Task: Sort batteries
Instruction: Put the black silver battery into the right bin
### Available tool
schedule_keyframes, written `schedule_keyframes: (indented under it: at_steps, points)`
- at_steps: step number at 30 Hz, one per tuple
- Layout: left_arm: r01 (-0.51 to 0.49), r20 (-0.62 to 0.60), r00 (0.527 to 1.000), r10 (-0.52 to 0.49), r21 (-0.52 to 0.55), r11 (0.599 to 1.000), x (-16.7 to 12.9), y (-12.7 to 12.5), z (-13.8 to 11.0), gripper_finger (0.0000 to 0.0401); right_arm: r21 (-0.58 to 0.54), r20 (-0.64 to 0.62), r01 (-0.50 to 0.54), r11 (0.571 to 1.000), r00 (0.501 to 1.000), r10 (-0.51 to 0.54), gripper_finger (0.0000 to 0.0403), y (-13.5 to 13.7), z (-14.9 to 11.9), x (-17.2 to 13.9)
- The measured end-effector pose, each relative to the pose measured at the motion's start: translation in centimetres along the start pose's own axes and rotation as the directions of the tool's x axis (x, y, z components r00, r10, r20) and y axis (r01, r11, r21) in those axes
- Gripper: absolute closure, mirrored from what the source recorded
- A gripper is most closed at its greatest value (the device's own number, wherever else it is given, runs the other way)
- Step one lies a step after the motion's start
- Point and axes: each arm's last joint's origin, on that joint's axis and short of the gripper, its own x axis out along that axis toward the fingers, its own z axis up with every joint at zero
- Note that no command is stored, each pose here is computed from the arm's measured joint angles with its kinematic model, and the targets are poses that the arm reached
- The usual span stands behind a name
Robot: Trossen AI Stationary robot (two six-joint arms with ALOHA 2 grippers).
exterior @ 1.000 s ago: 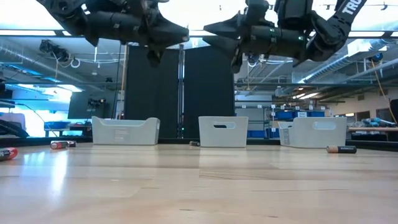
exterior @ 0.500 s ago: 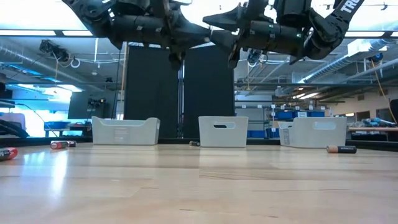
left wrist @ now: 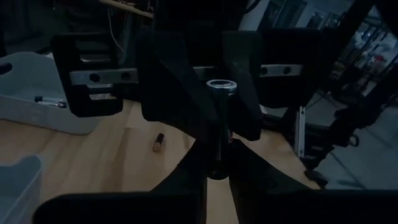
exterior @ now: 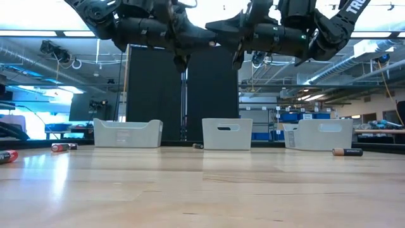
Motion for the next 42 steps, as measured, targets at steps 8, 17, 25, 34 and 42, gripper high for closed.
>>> schedule_keyframes:
  at_steps: [8, 17, 25, 34, 42]
  points:
    - [-0.115, -0.002, 0.993, 0.116, 0.137, 0.984, -0.1, 0.3, -0.2, 0.0282, -0.045, 0.007, 0.03, 0.999, 1.0, -0.029, 0.034, -0.3, 1.7, -0.8]
    - [-0.325, -0.067, 0.93, 0.361, 0.307, 0.895, -2.1, 0.2, 0.2, 0.0257, -0.135, -0.15, 0.314, 0.94, 0.931, -0.333, 0.034, -2.0, 5.3, -5.0]
    - [-0.284, -0.056, 0.947, 0.316, 0.308, 0.908, -2.9, -0.1, -0.7, 0.0255, -0.207, -0.366, 0.712, 0.67, 0.579, -0.729, 0.034, -5.7, 5.6, -11.1]
    - [-0.289, -0.05, 0.948, 0.315, 0.282, 0.915, -3.6, 0.4, -3.4, 0.0255, -0.218, -0.559, 0.896, 0.387, 0.21, -0.802, 0.034, -10.5, 3.6, -15.9]
    - [-0.292, -0.062, 0.945, 0.32, 0.275, 0.916, -3.7, 0.5, -3.7, 0.0255, -0.274, -0.675, 0.929, 0.25, 0.0, -0.738, 0.034, -13.8, 0.6, -18.0]
